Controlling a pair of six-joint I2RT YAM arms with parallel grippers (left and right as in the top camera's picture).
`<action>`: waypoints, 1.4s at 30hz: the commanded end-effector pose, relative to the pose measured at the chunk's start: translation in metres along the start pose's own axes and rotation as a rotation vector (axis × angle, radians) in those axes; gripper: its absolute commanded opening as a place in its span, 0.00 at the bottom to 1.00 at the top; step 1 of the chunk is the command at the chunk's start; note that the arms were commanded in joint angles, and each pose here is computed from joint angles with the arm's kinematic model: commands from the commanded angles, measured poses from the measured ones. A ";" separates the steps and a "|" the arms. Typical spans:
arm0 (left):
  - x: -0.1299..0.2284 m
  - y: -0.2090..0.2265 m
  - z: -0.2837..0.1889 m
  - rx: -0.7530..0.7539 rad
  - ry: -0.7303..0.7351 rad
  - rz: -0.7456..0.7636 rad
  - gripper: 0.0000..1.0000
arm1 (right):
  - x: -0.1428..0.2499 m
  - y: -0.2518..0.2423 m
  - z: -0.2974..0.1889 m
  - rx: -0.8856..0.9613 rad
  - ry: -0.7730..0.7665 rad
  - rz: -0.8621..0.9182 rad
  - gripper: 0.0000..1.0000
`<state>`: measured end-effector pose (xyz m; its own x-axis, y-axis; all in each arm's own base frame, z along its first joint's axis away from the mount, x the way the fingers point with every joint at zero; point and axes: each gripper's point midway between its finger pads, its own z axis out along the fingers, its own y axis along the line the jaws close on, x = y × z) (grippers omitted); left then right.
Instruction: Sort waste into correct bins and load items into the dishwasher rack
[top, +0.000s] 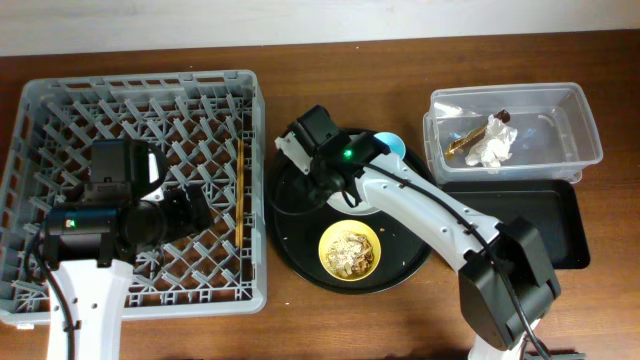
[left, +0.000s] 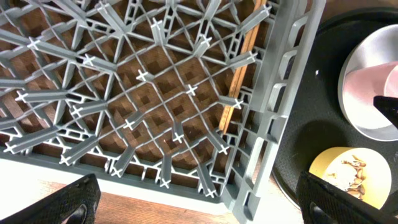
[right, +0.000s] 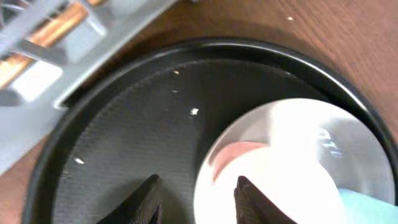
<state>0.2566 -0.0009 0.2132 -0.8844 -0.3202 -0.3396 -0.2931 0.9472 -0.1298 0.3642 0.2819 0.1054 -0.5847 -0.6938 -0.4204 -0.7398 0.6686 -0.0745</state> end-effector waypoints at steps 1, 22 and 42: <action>-0.001 0.002 -0.001 -0.005 -0.011 -0.007 0.99 | 0.011 -0.018 0.012 0.091 0.054 0.022 0.39; 0.026 -0.155 -0.128 1.311 -0.148 0.587 0.99 | -0.020 -0.020 -0.319 -0.604 -0.613 0.196 0.04; 0.063 -0.183 -0.209 1.649 -0.366 0.988 0.95 | -0.021 0.078 -0.359 -1.021 -0.678 -0.098 0.04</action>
<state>0.1950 -0.1926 0.3975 -0.3862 0.0471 -0.9212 0.9190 -0.0660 -0.3886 0.1960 0.2512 0.4344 -0.4699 -0.2461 -0.8477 -0.8554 -0.1103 0.5062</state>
